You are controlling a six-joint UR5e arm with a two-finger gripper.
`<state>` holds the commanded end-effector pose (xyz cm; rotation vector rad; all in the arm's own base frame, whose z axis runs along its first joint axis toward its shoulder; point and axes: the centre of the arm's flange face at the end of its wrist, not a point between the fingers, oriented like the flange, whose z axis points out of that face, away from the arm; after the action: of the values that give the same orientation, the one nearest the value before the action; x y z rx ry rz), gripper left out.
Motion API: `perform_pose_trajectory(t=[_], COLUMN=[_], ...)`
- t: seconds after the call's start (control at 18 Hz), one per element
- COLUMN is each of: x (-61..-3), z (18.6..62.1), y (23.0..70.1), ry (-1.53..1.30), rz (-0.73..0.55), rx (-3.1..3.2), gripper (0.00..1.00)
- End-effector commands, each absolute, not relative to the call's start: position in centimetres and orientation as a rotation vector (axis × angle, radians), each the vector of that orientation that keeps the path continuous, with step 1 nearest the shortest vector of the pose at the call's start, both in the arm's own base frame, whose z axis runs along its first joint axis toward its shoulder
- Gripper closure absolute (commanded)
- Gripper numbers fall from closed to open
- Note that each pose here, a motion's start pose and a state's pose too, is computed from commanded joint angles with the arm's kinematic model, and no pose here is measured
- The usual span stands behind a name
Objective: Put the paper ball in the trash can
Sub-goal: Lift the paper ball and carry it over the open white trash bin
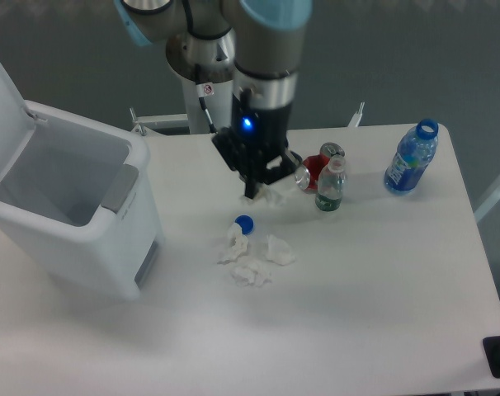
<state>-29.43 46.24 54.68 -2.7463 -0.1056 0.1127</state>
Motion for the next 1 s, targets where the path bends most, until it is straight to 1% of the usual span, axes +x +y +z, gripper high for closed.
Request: perform_pose_trajectory(t=[0.06,0.17,0.28,0.39,0.67,0.89,1.0], x=[-28.9,-27.4,-26.6,-24.2,-18.8,-14.9,-13.6], z=[55.9,57.6,58.3,58.5,58.3,56.7,56.1], y=[46.2,46.9,47.4,48.6,51.0,52.2,52.1], ry=[-0.122,-0.166,-0.244,-0.224,-0.131,-0.056,-0.032], rz=[0.131,0.114,0.085,0.063,-0.014,-0.067,-0.084], rx=[-2.696,-2.597,-2.545,-2.529,-2.528,-2.557,-2.566], gripper=[1.00,1.00,1.00,1.00,1.00,1.00,1.00])
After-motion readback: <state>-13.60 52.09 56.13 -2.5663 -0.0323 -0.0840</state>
